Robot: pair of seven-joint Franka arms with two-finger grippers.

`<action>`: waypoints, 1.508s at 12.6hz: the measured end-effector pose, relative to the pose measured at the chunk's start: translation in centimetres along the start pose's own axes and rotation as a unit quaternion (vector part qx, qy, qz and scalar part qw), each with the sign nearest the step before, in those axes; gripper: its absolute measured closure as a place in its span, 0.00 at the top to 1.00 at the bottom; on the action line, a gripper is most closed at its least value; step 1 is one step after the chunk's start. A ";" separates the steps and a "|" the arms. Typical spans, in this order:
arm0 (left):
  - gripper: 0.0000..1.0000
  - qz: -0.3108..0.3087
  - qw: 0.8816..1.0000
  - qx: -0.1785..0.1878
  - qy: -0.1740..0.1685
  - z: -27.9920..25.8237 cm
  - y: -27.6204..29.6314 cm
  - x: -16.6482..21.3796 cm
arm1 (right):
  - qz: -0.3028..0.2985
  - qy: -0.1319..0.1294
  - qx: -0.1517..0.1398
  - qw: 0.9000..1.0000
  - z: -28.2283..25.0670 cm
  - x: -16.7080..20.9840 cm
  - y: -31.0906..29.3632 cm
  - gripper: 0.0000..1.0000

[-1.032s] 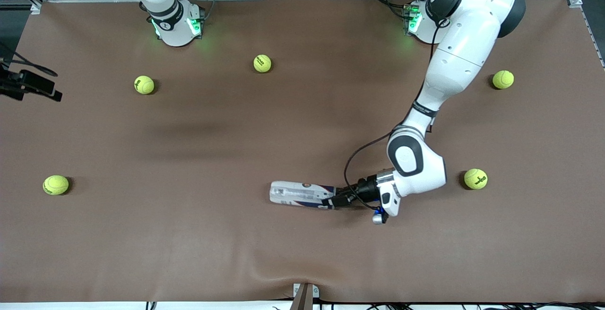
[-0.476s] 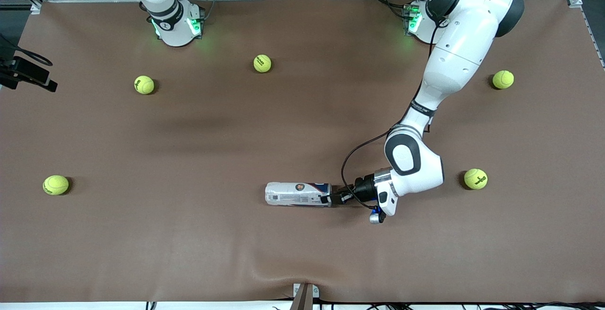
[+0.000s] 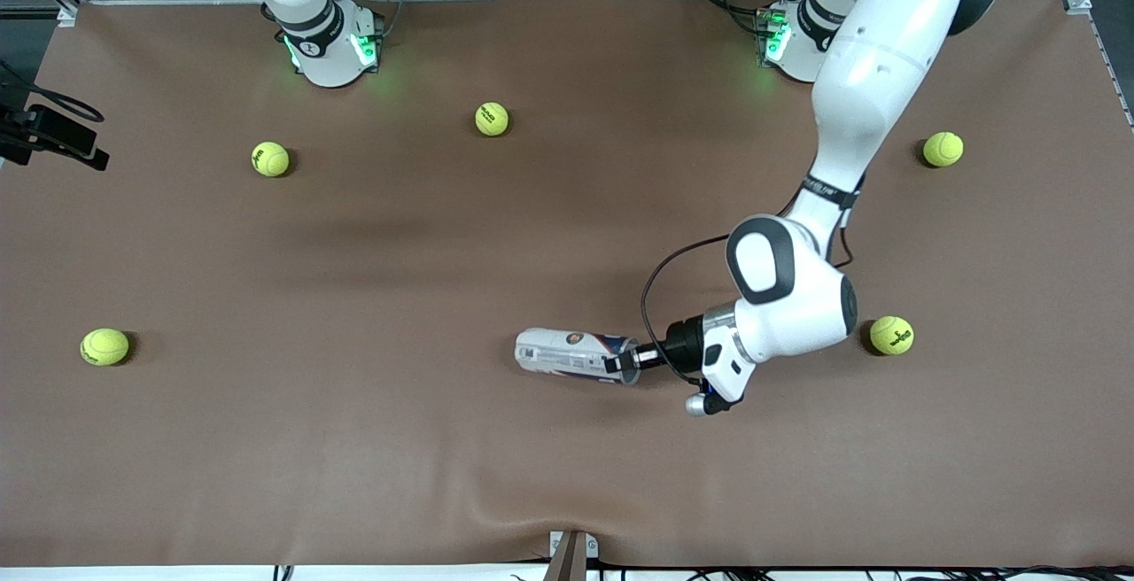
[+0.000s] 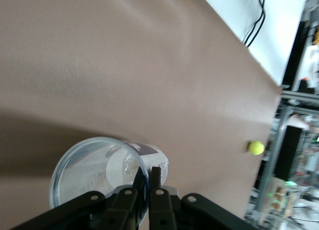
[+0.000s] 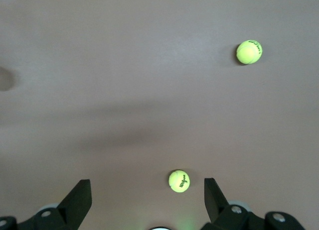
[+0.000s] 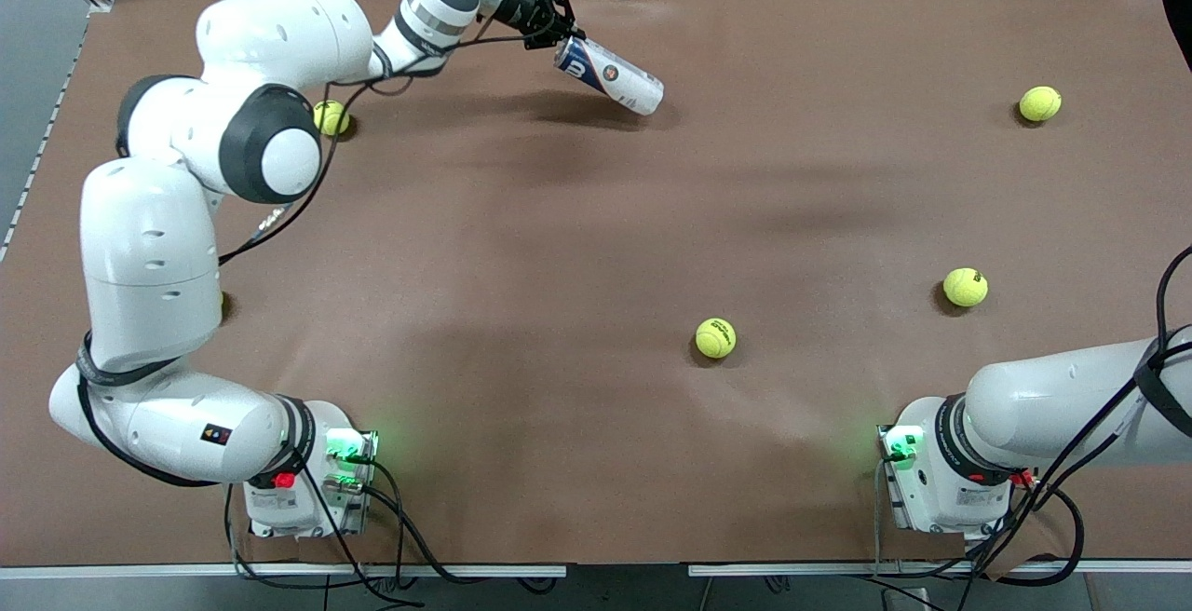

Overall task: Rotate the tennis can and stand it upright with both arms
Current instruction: 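Rotate the can upright with the left gripper and set it down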

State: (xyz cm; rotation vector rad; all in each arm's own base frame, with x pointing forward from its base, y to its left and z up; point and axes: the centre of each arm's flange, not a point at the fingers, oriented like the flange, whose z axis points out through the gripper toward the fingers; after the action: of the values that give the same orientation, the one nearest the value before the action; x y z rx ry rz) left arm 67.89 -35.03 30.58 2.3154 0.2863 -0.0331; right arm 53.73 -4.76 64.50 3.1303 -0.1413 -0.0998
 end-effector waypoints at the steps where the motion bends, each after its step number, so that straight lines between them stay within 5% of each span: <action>1: 0.05 0.013 0.999 0.030 -0.005 -0.2 2.4 -1.9 | 0.000 0.000 -0.003 1.000 0.0 0.0 0.0 1.00; 4: 0.05 0.061 0.989 0.131 0.008 2.7 9.8 -10.4 | 0.000 0.000 -0.005 1.000 0.0 0.0 0.0 1.00; 7: 0.05 0.102 0.971 0.207 0.058 5.3 13.8 -16.7 | -0.002 0.000 -0.005 1.000 0.0 0.0 -0.1 1.00; 13: 0.05 0.205 0.915 0.324 0.125 6.5 14.2 -19.9 | -0.004 0.000 -0.005 1.000 0.0 0.0 -0.4 1.00; 16: 0.05 0.258 0.886 0.363 0.131 9.0 12.8 -21.7 | -0.004 0.002 -0.005 1.000 -0.2 0.0 -0.4 1.00; 19: 0.11 0.272 0.879 0.369 0.130 10.1 12.5 -22.3 | -0.004 0.004 -0.005 1.000 -0.3 0.0 -0.4 1.00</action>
State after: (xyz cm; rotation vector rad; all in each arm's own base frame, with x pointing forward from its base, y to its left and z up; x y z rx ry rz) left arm 49.51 -54.96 35.05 3.0823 -0.3230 0.5424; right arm 53.79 -4.35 64.81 3.1219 -0.1273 -0.0869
